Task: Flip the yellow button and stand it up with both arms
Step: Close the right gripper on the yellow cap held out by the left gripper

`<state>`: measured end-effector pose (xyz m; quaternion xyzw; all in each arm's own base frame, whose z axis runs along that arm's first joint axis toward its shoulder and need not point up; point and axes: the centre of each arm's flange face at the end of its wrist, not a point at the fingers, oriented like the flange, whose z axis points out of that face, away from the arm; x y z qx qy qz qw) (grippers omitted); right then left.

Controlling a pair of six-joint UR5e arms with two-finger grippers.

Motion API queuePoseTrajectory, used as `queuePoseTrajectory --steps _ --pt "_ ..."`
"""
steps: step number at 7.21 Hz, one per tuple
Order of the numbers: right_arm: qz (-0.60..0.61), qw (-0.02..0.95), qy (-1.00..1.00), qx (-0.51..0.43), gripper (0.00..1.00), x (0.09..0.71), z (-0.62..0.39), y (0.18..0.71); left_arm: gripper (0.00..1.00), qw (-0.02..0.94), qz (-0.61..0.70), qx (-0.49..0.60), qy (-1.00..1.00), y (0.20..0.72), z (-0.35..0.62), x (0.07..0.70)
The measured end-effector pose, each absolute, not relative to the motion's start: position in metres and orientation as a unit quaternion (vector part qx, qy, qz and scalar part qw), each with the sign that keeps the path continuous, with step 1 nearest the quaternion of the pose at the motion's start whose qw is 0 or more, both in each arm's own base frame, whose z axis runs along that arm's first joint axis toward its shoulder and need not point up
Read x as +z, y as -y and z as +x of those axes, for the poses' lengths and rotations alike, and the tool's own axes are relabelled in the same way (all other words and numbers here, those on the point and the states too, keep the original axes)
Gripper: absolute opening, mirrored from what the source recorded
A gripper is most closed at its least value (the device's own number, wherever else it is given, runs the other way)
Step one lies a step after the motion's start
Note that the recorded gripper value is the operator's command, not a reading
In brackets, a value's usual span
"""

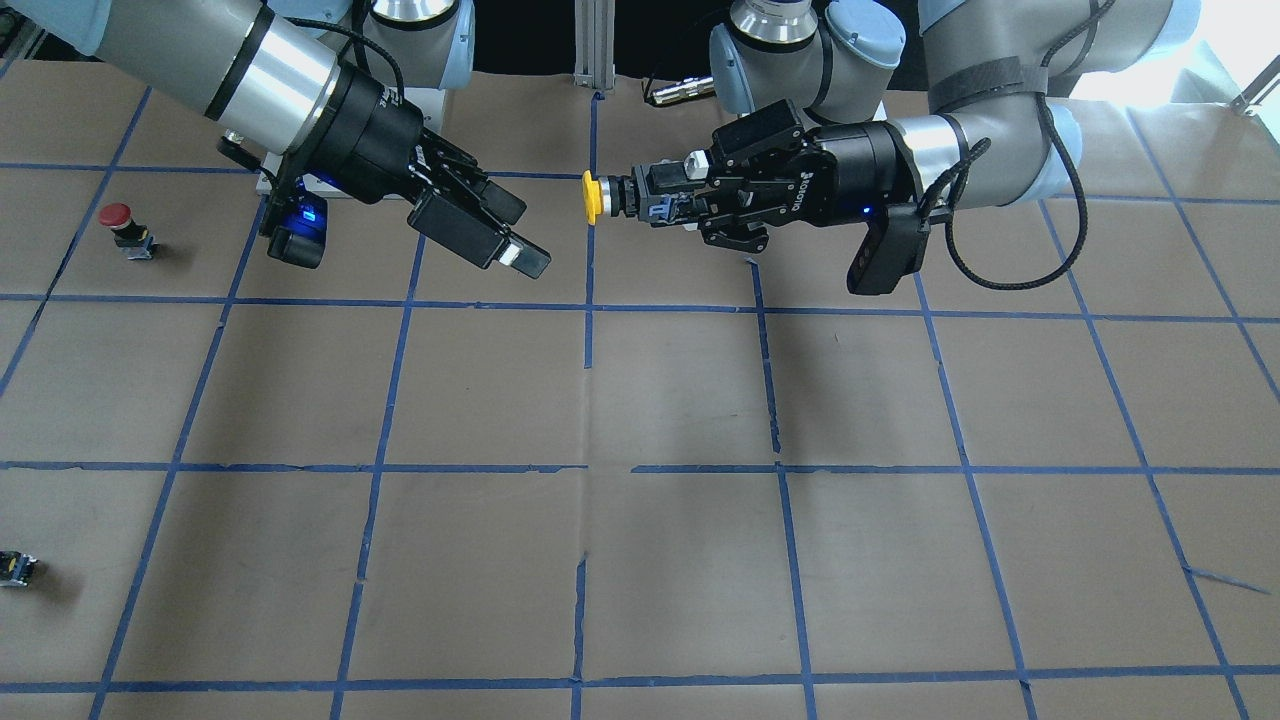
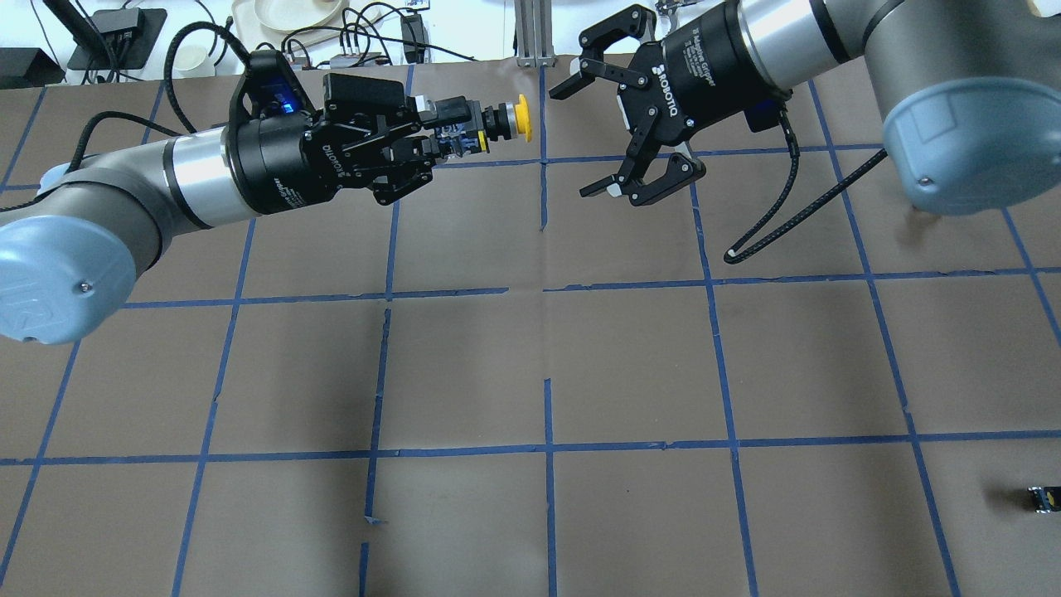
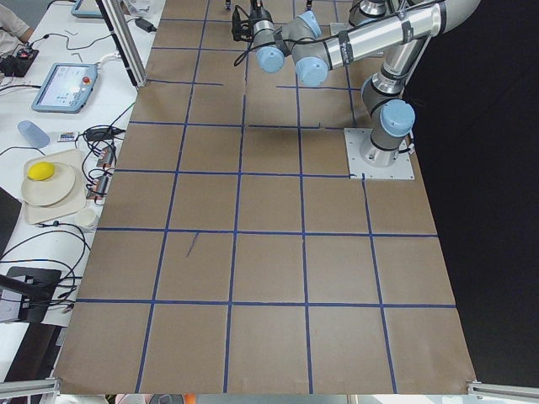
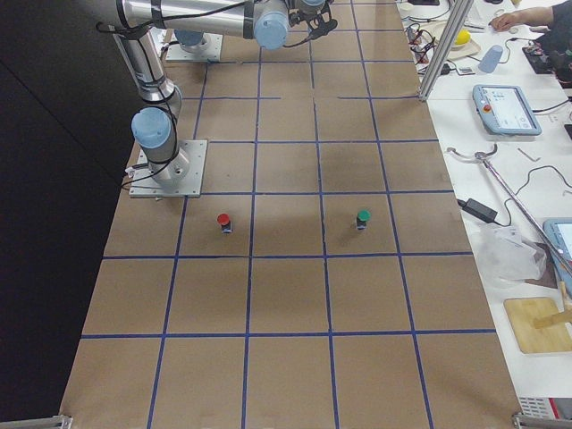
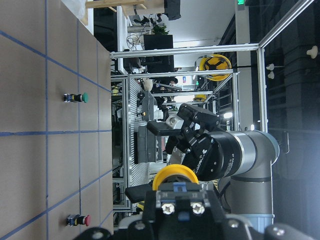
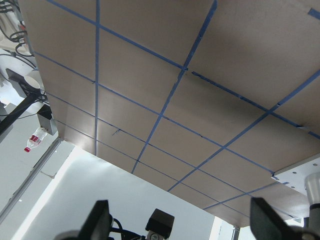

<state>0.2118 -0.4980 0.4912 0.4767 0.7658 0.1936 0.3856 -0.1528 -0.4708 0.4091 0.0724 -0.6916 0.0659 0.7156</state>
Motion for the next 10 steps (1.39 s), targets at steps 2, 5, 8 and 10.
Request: queuePoseTrajectory --steps 2,5,8,10 --pt "0.473 0.411 -0.757 0.184 0.99 0.505 0.214 0.5 0.08 0.72 0.076 0.065 0.687 0.47 -0.154 0.408" --pt "0.473 0.436 -0.733 0.221 0.98 0.505 0.227 0.496 0.08 0.72 0.07 0.064 0.687 0.469 -0.159 0.409" --pt "0.475 0.436 -0.73 0.228 0.88 0.505 0.231 0.494 0.08 0.72 0.067 0.065 0.687 0.468 -0.161 0.41" --pt "0.476 0.434 -0.73 0.228 0.78 0.504 0.23 0.493 0.08 0.72 0.066 0.065 0.687 0.468 -0.161 0.411"
